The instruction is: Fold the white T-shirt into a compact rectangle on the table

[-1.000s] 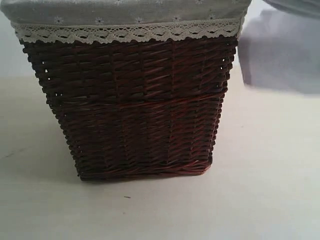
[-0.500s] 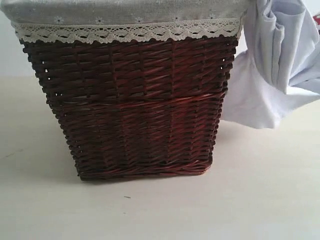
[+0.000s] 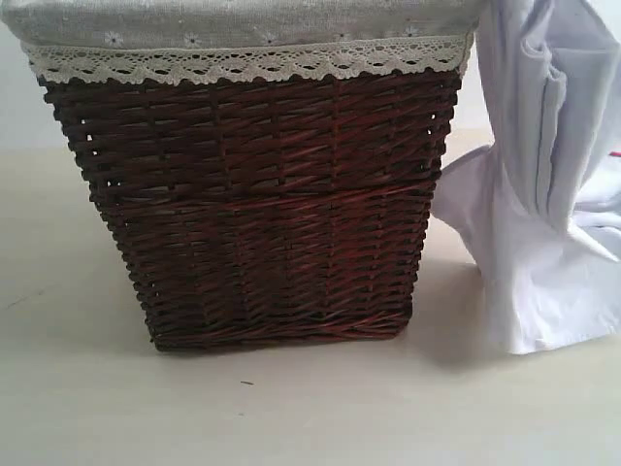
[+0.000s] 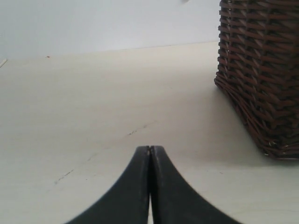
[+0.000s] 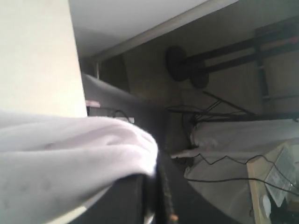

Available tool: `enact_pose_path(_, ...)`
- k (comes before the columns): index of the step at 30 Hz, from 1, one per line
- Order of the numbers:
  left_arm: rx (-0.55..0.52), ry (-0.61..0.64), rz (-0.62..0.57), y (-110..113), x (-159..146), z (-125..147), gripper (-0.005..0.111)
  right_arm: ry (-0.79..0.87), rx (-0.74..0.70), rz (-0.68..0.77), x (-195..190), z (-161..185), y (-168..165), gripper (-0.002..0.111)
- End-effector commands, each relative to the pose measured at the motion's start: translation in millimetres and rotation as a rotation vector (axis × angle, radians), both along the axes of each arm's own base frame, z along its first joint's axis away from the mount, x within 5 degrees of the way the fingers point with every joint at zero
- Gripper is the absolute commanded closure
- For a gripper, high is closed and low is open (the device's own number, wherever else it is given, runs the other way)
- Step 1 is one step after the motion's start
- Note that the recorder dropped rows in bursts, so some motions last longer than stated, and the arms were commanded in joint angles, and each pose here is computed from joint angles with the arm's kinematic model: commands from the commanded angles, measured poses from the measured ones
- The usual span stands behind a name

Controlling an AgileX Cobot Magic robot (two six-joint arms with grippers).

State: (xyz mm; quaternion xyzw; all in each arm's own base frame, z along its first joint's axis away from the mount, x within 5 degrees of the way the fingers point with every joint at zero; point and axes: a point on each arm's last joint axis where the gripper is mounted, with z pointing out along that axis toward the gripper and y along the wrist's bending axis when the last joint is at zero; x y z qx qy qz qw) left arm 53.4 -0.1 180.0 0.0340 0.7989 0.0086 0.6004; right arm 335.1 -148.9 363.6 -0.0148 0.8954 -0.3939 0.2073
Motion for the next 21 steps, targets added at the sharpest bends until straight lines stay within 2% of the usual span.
enact_pose_path(1, -0.005, -0.012, -0.001, 0, 0, 1, 0.107, 0.188, 0.048, -0.026, 9, -36, -8, 0.108)
enact_pose_path(4, -0.005, -0.012, -0.001, 0, 0, 1, 0.107, 0.383, 0.087, -0.048, 12, -65, -10, 0.108)
enact_pose_path(6, -0.005, -0.012, -0.001, 0, 0, 1, 0.107, 0.454, 0.1, -0.084, 11, -77, -12, 0.108)
enact_pose_path(10, -0.005, -0.012, -0.001, 0, 0, 1, 0.107, 0.488, 0.051, -0.087, 15, -83, -17, 0.108)
enact_pose_path(13, -0.005, -0.012, -0.001, 0, 0, 1, 0.107, 0.434, 0.007, -0.144, 14, -77, -19, 0.104)
enact_pose_path(15, -0.005, -0.012, -0.001, 0, 0, 1, 0.107, 0.338, 0.011, -0.15, 17, -70, -16, 0.094)
enact_pose_path(17, -0.005, -0.012, -0.001, 0, 0, 1, 0.107, 0.249, 0.03, -0.101, 21, -62, -9, 0.074)
enact_pose_path(18, -0.005, -0.012, -0.001, 0, 0, 1, 0.107, 0.202, 0.037, -0.068, 23, -55, -3, 0.054)
enact_pose_path(20, -0.005, -0.012, -0.001, 0, 0, 1, 0.107, 0.13, 0.032, -0.016, 25, -42, 8, 0.02)
enact_pose_path(21, -0.005, -0.012, -0.001, 0, 0, 1, 0.107, 0.116, 0.031, 0.0, 25, -39, 13, 0.017)
